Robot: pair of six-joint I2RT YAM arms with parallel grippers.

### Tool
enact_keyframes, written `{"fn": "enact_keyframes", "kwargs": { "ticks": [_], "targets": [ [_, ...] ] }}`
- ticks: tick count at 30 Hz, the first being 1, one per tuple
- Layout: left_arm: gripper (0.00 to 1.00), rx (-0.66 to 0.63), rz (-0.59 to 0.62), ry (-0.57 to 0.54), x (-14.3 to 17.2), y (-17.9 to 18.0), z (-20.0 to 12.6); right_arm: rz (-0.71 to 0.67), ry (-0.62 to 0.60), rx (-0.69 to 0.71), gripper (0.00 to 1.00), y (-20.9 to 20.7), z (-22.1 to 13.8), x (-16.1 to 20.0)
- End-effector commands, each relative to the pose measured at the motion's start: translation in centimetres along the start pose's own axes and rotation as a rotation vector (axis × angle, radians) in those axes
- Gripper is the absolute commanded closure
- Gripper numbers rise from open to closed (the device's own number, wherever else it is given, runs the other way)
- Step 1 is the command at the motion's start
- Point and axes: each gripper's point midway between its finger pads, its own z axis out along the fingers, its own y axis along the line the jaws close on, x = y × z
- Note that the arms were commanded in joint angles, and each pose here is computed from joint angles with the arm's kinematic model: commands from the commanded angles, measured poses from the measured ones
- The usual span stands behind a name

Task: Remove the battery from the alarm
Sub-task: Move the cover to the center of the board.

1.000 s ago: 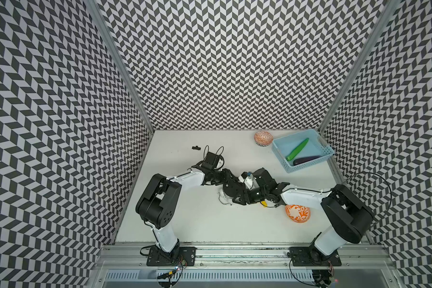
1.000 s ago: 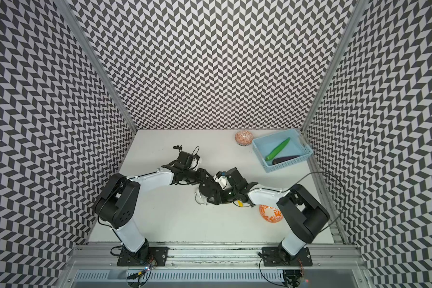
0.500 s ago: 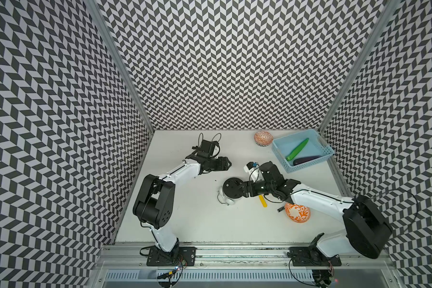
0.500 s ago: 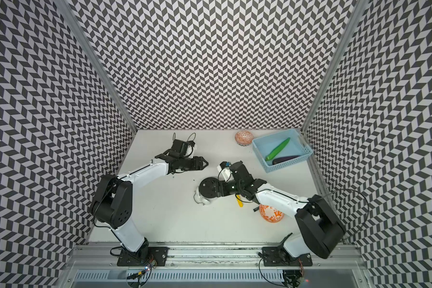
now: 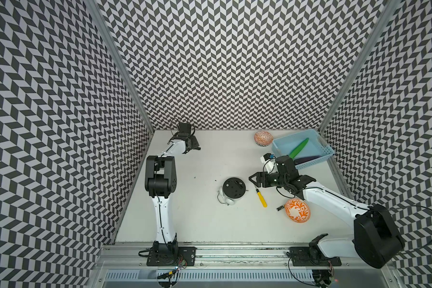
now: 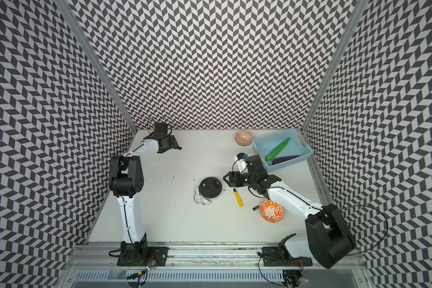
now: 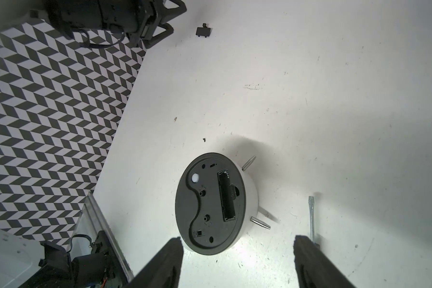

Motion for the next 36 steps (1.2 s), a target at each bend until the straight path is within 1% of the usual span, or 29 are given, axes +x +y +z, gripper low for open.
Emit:
{"fn": "enact_keyframes", "kwargs": {
  "ticks": [1, 3, 6, 9, 10, 12, 14, 19, 21, 24, 25, 29, 32, 34, 36],
  "targets": [
    [0.37, -0.081, 0.005, -0.019, -1.0, 0.2, 1.0, -0.015, -0.008, -0.010, 0.25, -0.1, -0.4, 0.0],
    [0.37, -0.119, 0.013, -0.022, -1.1, 0.7, 2.0, -0.011, -0.007, -0.009, 0.25, -0.3, -0.4, 0.0],
    [0.39, -0.147, 0.033, 0.008, -0.5, 1.0, 3.6, -0.001, 0.000, -0.010, 0.25, -0.6, -0.4, 0.2],
    [0.43, -0.151, 0.068, 0.052, 1.0, 0.9, 4.7, 0.005, 0.003, -0.009, 0.24, -0.9, -0.3, 0.2],
    [0.45, -0.157, 0.088, 0.063, 1.6, 0.8, 4.8, 0.007, 0.002, -0.009, 0.24, -1.0, -0.3, 0.1],
    [0.47, -0.167, 0.116, 0.087, 2.9, 0.5, 4.9, 0.008, 0.000, -0.009, 0.24, -1.0, -0.3, 0.0],
    [0.51, -0.178, 0.179, 0.107, 4.1, 0.3, 4.8, 0.010, 0.002, -0.009, 0.24, -1.1, -0.3, -0.1],
    [0.66, -0.186, 0.294, 0.144, 7.0, -0.6, 3.2, 0.013, 0.003, -0.012, 0.24, -1.0, -0.4, 0.0],
    [0.66, -0.186, 0.335, 0.160, 8.2, -0.9, 2.4, 0.012, 0.002, -0.014, 0.24, -1.0, -0.5, 0.1],
    [0.67, -0.149, 0.413, 0.183, 10.3, -2.1, 1.0, 0.010, 0.000, -0.017, 0.24, -0.9, -0.7, 0.2],
    [0.67, -0.128, 0.440, 0.195, 11.2, -2.5, 0.6, 0.011, 0.000, -0.016, 0.24, -1.0, -0.7, 0.2],
    [0.69, 0.033, 0.554, 0.276, 15.9, -5.2, -1.4, 0.008, -0.004, -0.022, 0.24, -0.8, -1.0, 0.2],
    [0.69, 0.077, 0.654, 0.332, 19.2, -6.1, -2.9, 0.005, -0.010, -0.020, 0.24, -0.8, -1.2, 0.3],
    [0.69, 0.081, 0.699, 0.334, 20.2, -6.3, -3.7, 0.003, -0.008, -0.021, 0.24, -0.8, -1.2, 0.4],
    [0.66, 0.091, 0.699, 0.306, 19.7, -7.0, -4.6, 0.000, -0.003, -0.020, 0.24, -0.9, -1.2, 0.5]
  ]
}}
